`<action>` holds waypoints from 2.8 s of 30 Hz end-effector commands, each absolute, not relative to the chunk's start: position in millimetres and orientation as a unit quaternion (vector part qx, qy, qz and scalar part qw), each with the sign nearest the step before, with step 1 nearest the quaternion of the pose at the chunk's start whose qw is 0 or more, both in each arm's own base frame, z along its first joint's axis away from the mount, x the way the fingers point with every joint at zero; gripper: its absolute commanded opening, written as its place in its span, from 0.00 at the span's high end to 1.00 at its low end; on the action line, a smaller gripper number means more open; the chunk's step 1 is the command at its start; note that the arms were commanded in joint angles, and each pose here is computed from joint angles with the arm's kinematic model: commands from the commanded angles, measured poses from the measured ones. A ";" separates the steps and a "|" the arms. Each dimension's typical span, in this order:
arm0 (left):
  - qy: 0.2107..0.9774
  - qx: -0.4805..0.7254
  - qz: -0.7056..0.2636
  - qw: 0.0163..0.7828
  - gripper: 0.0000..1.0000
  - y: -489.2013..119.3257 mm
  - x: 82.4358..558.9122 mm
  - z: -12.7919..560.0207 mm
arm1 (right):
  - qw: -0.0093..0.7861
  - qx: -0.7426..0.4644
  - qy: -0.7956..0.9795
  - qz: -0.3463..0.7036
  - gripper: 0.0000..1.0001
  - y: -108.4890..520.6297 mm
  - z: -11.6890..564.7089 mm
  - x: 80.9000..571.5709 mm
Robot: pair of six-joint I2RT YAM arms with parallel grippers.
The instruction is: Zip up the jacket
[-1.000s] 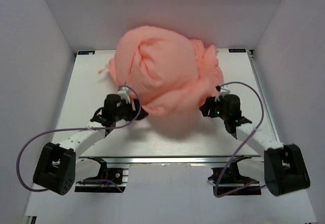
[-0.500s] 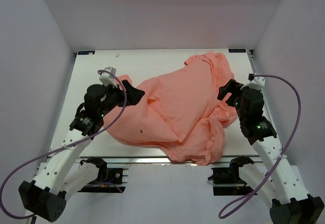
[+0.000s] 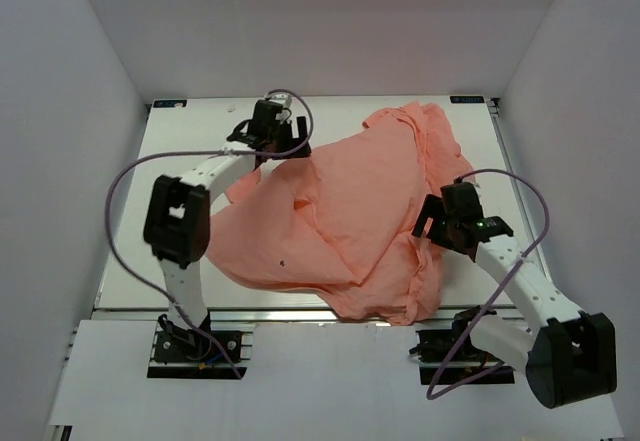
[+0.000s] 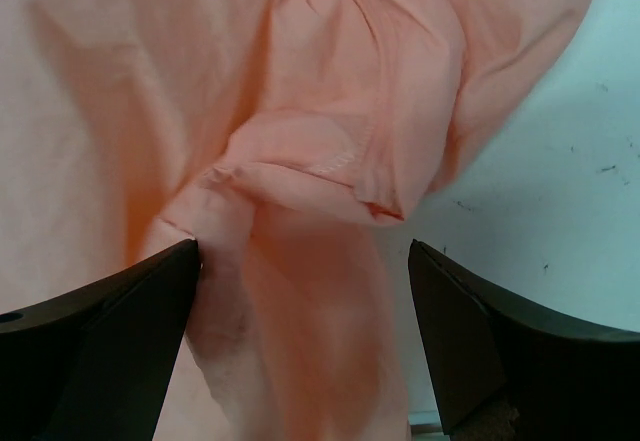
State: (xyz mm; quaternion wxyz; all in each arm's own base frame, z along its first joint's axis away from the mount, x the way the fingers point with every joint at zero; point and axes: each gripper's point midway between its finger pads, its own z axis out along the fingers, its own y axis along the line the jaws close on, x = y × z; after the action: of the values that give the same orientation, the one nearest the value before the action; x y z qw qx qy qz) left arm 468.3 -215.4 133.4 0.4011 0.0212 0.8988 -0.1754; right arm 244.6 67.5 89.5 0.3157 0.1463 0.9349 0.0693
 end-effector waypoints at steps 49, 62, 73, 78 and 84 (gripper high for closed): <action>0.881 -0.103 -0.017 0.461 0.02 -172.5 375.7 206.7 | 0.455 -0.031 0.888 0.063 0.11 128.9 209.1 464.0; 0.916 -0.056 0.029 0.397 0.02 -146.2 540.1 106.5 | 0.292 0.001 0.951 0.106 0.11 137.4 77.3 342.7; 0.940 -0.076 0.065 0.327 0.02 -122.8 501.7 31.3 | 0.238 0.046 0.970 0.022 0.11 121.7 27.8 374.4; 0.963 -0.094 0.055 0.247 0.02 -118.6 443.1 -6.3 | 0.233 0.062 0.970 0.015 0.11 114.9 17.6 406.2; 0.980 -0.131 0.009 0.152 0.02 -120.4 342.8 -21.2 | 0.239 0.067 0.968 0.043 0.11 112.6 17.2 479.9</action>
State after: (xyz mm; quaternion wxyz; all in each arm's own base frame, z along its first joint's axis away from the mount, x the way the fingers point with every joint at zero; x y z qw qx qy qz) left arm 444.1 -117.0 19.2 0.3040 -0.1137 0.9454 0.0283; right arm 453.7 115.8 23.9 0.2469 0.0643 0.9664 0.0300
